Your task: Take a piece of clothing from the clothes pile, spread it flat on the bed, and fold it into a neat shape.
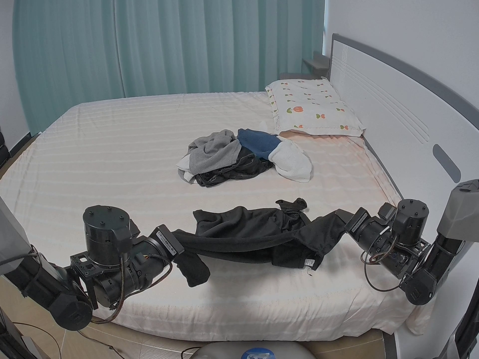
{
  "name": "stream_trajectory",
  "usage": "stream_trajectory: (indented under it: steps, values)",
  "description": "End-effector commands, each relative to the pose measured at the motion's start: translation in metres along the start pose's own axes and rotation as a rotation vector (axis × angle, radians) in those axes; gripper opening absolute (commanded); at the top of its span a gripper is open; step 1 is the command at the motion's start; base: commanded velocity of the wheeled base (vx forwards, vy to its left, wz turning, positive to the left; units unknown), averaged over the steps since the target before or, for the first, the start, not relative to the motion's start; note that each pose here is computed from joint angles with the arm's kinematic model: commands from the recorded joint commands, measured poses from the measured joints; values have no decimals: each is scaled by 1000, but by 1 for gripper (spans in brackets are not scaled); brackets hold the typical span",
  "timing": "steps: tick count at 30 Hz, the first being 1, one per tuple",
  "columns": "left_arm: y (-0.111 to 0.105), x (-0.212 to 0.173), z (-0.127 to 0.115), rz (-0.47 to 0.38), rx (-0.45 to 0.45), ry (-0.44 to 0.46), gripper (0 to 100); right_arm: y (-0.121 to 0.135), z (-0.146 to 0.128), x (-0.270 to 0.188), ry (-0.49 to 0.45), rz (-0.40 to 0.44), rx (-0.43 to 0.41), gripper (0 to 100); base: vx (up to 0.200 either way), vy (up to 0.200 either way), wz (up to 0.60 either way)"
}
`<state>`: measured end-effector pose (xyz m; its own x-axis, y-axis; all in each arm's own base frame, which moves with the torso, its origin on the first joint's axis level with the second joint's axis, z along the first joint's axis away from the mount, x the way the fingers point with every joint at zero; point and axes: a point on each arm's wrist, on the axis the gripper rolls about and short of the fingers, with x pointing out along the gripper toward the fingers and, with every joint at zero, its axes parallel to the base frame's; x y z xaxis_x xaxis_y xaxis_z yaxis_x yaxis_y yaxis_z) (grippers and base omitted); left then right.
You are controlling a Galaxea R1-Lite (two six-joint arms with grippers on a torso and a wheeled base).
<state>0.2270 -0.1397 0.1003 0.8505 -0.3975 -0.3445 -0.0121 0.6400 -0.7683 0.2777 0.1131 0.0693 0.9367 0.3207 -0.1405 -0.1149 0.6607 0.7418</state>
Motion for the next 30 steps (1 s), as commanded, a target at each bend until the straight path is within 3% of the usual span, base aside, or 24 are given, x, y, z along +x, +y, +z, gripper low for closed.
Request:
stream_trajectory:
  steps: [1, 20, 30]
  values:
    - [-1, 0, 3, -6, -8, -10, 0, 5, -3, 0, 0, 11, -3, 0, 0, 200, 0]
    - [-2, -2, 11, -7, -16, -43, 0, 16, 9, -4, -47, 55, -1, 0, 0, 200, 0]
    - [-8, -6, 23, -16, -24, -111, 0, 26, 13, -2, -67, 92, 0, 0, 0, 200, 0]
